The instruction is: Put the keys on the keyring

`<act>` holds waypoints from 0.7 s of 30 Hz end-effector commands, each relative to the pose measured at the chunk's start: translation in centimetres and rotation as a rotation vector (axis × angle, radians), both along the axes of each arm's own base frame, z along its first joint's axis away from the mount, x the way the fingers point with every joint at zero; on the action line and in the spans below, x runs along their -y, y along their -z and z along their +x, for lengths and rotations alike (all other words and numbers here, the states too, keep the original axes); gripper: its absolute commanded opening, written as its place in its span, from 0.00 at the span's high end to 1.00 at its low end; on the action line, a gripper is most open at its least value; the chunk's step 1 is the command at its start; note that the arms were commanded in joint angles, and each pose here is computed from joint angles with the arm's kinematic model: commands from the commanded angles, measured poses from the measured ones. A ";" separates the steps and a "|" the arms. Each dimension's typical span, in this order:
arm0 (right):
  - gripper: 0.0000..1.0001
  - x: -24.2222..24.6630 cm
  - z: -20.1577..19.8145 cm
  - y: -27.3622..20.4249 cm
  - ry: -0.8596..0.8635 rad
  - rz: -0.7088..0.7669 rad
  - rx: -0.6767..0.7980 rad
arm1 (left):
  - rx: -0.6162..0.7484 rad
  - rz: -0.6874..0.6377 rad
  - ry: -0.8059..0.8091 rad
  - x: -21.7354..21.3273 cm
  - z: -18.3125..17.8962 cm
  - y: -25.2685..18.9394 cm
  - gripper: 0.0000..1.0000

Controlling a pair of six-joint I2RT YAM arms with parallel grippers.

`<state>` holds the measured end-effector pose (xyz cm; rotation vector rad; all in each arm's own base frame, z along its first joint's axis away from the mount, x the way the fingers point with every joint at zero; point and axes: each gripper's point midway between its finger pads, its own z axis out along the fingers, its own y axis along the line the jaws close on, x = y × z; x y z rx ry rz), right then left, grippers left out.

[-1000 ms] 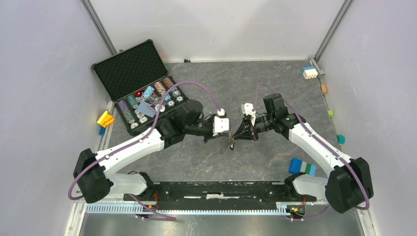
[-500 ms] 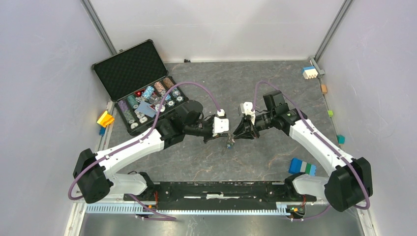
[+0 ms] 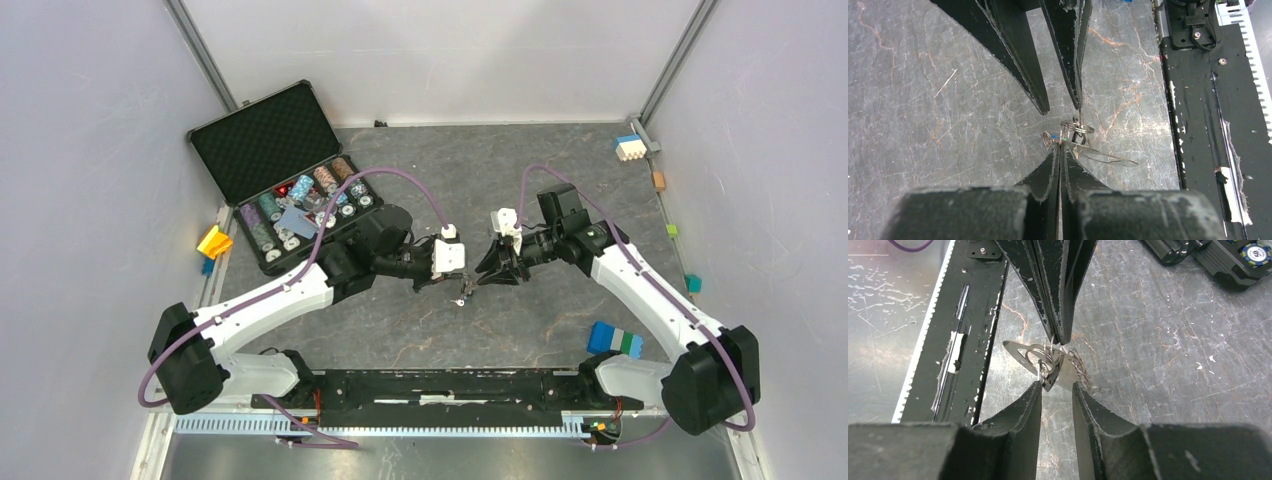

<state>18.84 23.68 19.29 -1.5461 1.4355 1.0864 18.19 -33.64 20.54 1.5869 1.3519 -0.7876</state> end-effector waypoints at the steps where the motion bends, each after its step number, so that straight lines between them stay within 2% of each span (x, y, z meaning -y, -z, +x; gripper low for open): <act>1: 0.65 -0.7 0.0 -1.2 -0.037 0.046 -0.004 | 0.076 -0.063 0.018 0.4 0.4 -2.2 0.98; 15: 0.59 -1.4 -0.7 -0.7 -0.072 0.076 -0.083 | 0.078 -0.063 -0.005 0.4 0.8 -2.1 0.98; 21: 0.65 -1.1 -0.5 0.2 -0.049 0.052 -0.068 | 0.055 -0.087 -0.043 0.6 1.2 -2.7 0.98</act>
